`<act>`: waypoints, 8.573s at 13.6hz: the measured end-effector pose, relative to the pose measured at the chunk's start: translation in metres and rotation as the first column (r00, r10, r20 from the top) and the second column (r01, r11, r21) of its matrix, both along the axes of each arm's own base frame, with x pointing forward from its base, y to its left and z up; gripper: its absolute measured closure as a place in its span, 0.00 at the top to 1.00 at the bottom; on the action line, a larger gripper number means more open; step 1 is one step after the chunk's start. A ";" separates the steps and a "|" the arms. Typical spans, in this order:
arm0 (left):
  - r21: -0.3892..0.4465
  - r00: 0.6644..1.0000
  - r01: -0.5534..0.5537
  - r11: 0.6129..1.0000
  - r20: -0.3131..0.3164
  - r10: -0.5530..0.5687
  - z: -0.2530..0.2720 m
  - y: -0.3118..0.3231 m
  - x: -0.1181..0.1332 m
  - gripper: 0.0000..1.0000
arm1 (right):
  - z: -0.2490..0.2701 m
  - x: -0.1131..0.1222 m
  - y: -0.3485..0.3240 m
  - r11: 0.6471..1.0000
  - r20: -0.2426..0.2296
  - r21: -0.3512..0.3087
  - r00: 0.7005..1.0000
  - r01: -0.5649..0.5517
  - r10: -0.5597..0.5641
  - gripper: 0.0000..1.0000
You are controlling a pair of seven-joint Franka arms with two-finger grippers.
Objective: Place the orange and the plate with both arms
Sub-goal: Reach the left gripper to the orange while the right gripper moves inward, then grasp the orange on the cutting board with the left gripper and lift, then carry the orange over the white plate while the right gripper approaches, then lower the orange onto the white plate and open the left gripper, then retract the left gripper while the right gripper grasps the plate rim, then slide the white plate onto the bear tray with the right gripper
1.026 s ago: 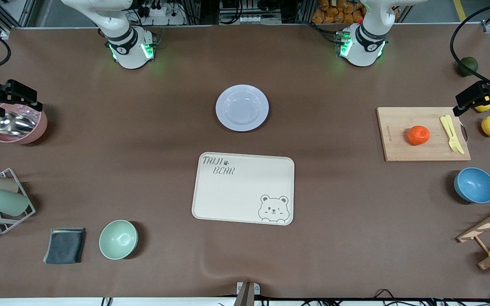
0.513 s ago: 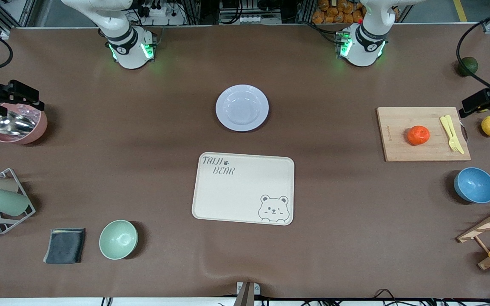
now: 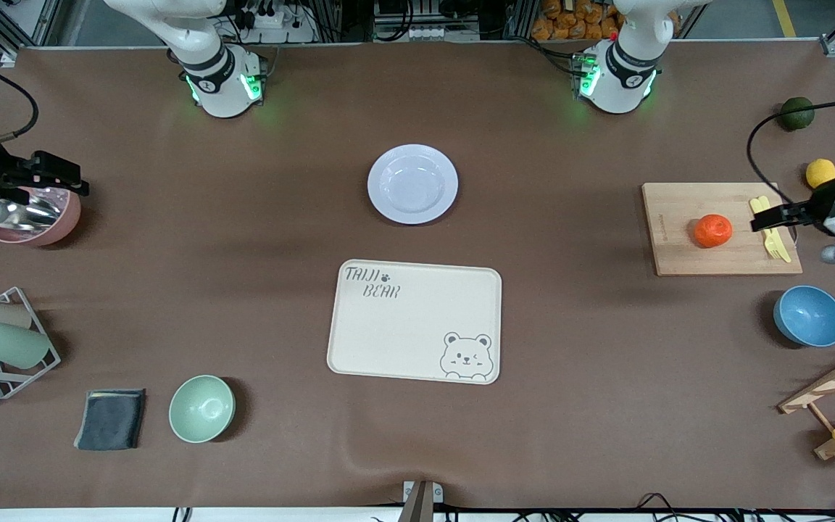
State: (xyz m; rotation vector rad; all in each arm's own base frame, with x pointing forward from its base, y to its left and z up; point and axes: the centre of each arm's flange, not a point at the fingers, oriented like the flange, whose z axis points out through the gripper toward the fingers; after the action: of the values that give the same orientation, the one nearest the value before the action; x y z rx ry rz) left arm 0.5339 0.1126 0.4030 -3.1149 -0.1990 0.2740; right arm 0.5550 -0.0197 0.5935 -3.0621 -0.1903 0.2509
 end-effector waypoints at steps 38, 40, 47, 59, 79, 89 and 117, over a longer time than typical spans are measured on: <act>0.048 0.988 0.146 0.988 -0.058 -0.143 -0.090 -0.099 -0.004 0.72 | -0.310 -0.020 0.037 0.721 -0.416 0.594 0.904 0.356 -0.104 1.00; 0.034 0.990 0.134 0.990 -0.045 -0.132 -0.059 -0.183 -0.001 0.72 | -0.325 -0.023 0.043 0.719 -0.408 0.609 0.909 0.336 -0.079 1.00; -0.009 0.997 -0.053 0.999 -0.065 0.053 -0.071 -0.427 -0.075 0.72 | -0.365 -0.046 0.097 0.699 -0.372 0.661 0.928 0.273 -0.011 1.00; 0.016 0.961 -0.259 0.966 -0.100 0.259 -0.185 -0.634 -0.232 0.72 | -0.403 -0.084 0.175 0.657 -0.290 0.718 0.957 0.231 -0.019 1.00; -0.080 0.890 -0.388 0.918 0.226 0.395 0.041 -0.533 -0.071 1.00 | -0.433 -0.121 0.269 0.679 -0.224 0.715 0.975 0.164 0.000 0.85; 0.026 0.948 -0.219 0.975 0.244 0.206 0.147 -0.303 0.054 1.00 | -0.464 -0.159 0.290 0.672 -0.207 0.728 0.978 0.135 0.028 0.70; -0.027 0.973 0.111 0.993 0.208 -0.103 0.262 -0.114 0.018 1.00 | -0.454 -0.181 0.329 0.626 -0.153 0.773 0.988 0.100 0.030 0.08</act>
State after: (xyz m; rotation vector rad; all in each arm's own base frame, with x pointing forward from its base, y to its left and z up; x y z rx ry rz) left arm 0.5515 -0.0017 0.6649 -3.1752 -0.0261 -0.0478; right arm 0.3742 0.3097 0.1390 -2.1492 -0.1696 0.2977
